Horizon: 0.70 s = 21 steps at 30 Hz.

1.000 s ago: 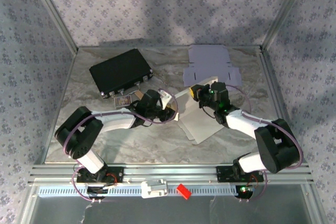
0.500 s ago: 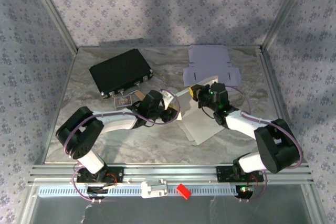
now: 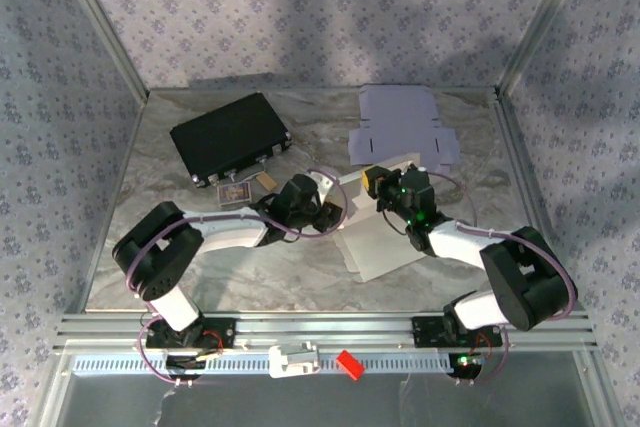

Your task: Fold the paper box

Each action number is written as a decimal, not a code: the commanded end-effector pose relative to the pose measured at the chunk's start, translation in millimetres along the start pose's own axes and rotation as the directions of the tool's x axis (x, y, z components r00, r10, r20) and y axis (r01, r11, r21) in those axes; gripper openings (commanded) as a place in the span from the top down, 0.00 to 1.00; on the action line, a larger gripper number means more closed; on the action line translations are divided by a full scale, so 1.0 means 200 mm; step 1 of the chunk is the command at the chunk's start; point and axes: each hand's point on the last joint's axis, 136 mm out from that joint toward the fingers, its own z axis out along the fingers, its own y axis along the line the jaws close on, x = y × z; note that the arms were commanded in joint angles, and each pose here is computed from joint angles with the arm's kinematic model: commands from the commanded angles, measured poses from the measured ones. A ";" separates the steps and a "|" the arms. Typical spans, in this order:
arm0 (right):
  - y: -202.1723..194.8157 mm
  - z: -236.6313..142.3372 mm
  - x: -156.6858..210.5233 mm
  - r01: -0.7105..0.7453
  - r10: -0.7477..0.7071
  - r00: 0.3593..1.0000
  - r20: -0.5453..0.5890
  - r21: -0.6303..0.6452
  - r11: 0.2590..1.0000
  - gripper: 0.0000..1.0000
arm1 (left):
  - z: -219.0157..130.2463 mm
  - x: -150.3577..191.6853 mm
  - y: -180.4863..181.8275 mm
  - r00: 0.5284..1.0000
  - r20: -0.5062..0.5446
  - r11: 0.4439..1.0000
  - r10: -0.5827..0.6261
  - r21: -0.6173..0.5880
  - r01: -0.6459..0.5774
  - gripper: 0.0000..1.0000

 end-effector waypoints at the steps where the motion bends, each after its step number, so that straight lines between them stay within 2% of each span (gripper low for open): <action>1: 0.03 0.00 0.07 0.001 -0.003 0.999 -0.053 -0.043 0.999 1.00 | 0.01 0.00 0.06 1.000 -0.001 0.995 0.012 -0.101 -0.012 0.65; 10: 0.06 -0.03 0.04 0.015 -0.016 1.000 -0.018 -0.068 0.998 1.00 | -0.05 -0.02 0.07 0.999 0.030 0.989 0.018 -0.146 -0.014 0.60; 14: 0.12 -0.01 0.05 0.045 -0.047 0.999 -0.017 -0.108 0.993 1.00 | -0.11 -0.03 0.14 0.999 0.034 0.979 0.043 -0.202 -0.036 0.55; 17: 0.15 0.05 0.07 0.058 -0.062 0.998 -0.025 -0.117 0.991 1.00 | -0.16 -0.04 0.18 0.999 0.033 0.985 0.027 -0.173 -0.021 0.52; 21: 0.16 0.15 0.12 0.055 -0.062 0.997 -0.048 -0.139 0.989 1.00 | -0.22 -0.03 0.20 1.000 0.007 0.997 0.017 -0.077 -0.017 0.51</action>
